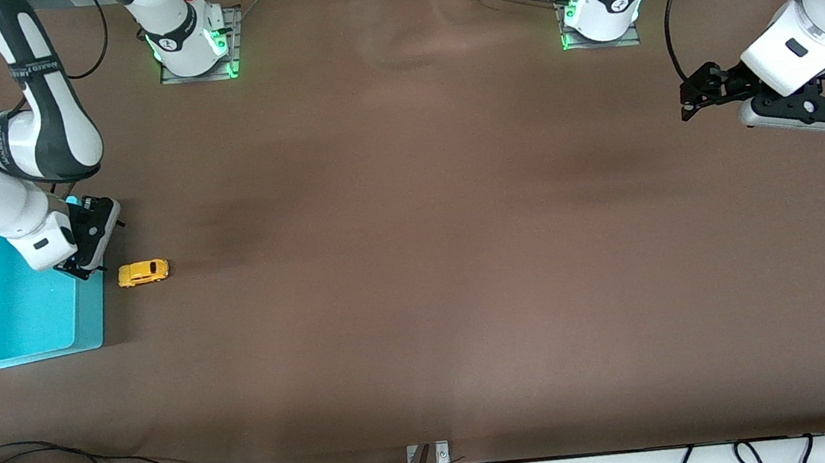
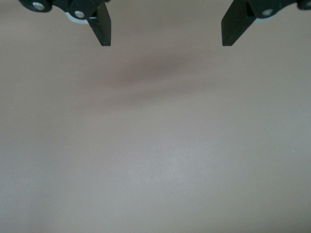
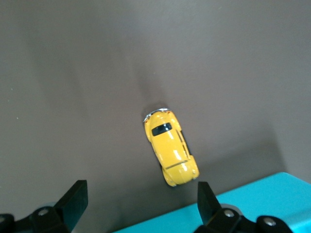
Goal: Wind up and store yellow beetle car
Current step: 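Move the right gripper over the car while the left gripper retracts, then lower the right gripper and grasp the yellow car, then lift the car with the right gripper and lower it into the box, then open the right gripper to release the car and raise it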
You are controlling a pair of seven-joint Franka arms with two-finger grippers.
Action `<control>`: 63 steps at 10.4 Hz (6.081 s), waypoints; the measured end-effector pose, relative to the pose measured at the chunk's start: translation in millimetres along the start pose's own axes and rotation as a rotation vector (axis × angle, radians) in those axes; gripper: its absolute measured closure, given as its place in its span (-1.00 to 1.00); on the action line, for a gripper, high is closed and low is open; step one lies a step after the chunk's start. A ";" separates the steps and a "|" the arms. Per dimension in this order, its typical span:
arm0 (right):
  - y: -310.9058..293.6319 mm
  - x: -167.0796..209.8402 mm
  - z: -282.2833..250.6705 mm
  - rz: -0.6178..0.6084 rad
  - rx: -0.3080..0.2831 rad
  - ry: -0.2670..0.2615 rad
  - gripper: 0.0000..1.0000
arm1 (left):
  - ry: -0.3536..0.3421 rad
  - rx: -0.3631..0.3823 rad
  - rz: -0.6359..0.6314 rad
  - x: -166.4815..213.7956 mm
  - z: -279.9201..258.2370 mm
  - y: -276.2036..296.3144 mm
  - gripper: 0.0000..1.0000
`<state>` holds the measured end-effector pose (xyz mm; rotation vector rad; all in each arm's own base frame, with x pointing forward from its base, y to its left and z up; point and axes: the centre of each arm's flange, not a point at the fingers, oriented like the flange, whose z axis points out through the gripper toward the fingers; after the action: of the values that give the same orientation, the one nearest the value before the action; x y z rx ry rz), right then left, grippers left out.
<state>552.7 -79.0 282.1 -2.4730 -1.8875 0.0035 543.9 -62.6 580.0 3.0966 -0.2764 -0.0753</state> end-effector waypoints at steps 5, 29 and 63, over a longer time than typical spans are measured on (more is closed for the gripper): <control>5.8 -20.5 42.9 -0.081 0.001 0.059 -1.00 | -0.002 -0.001 -0.019 -2.5 -7.6 -3.9 -1.00; 71.6 36.8 14.9 -0.258 0.045 0.092 0.09 | -0.002 0.000 -0.132 -5.9 -22.1 -1.1 -1.00; 107.5 -183.7 72.0 -0.498 0.173 -0.056 0.09 | -0.005 -0.001 -0.146 -6.6 -22.0 -6.9 -1.00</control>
<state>606.4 -282.9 204.3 -1.8593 -2.3559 0.2144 539.8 -54.0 602.0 3.1114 -0.0494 -0.0866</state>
